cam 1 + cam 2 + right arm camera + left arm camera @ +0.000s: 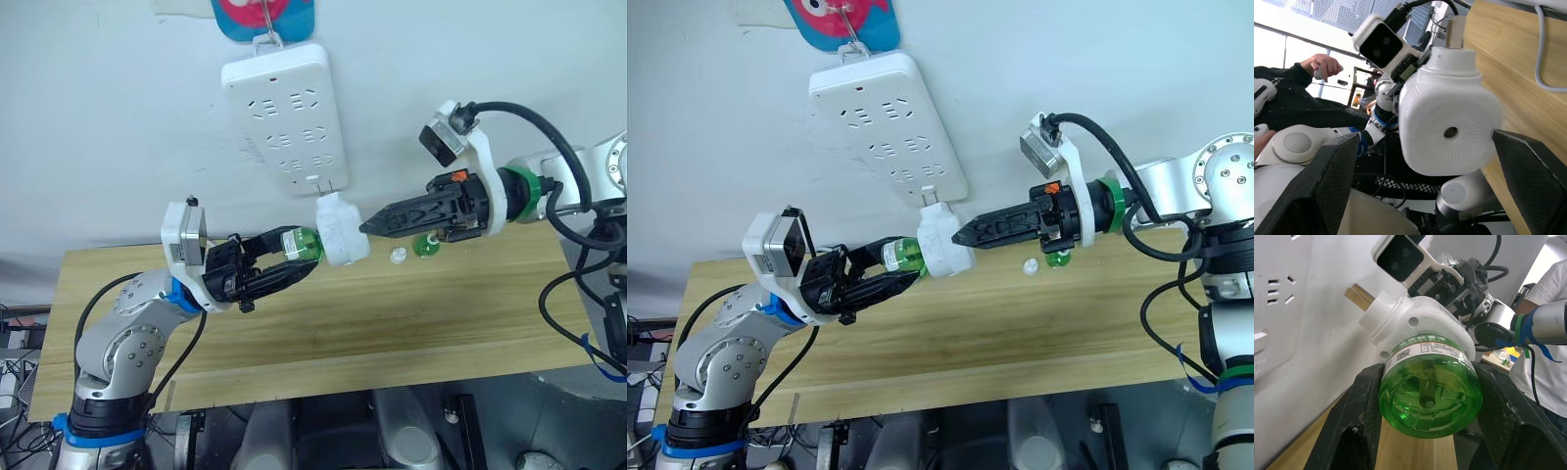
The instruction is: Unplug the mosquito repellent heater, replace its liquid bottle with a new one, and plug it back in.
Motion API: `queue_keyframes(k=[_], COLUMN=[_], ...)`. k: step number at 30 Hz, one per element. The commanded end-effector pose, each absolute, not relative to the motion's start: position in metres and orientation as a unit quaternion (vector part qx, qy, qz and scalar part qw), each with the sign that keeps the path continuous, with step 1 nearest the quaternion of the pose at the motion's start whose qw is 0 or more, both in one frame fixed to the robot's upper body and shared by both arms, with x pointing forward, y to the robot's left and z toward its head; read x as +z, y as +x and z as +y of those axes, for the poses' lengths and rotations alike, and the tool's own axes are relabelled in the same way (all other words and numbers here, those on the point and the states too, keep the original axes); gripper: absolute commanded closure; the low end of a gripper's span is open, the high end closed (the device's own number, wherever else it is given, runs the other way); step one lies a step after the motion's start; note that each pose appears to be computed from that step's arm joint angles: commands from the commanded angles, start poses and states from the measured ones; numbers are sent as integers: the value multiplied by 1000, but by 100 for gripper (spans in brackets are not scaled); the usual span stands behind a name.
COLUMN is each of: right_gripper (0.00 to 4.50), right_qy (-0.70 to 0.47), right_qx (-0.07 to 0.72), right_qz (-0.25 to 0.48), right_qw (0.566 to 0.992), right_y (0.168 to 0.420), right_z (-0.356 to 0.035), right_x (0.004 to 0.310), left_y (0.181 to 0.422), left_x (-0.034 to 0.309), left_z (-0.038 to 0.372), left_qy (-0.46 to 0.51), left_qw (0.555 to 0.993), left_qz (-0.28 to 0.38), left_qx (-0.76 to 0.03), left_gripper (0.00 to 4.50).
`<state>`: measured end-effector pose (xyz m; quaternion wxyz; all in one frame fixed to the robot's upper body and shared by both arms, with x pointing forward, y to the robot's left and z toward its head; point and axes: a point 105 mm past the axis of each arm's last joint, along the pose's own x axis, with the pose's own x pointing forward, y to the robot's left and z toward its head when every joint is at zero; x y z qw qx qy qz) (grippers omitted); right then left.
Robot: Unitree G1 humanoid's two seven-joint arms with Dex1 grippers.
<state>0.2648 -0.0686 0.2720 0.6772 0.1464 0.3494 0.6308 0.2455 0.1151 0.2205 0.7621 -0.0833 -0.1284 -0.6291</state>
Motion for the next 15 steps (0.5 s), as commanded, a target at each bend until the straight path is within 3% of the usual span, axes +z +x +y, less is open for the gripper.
queue_keyframes(k=[1,15], right_gripper=[2,2], right_qy=[141,146], right_qx=[640,653], right_qz=[343,333], right_qw=[673,664], right_y=[259,260], right_z=[-71,-63], right_x=[278,285], left_y=[232,236], left_x=[232,233], left_z=[109,101], left_qy=[-76,-85], left_qw=[739,730], left_qz=[-154,-159], left_qx=[-651,-660], left_gripper=[217,217])
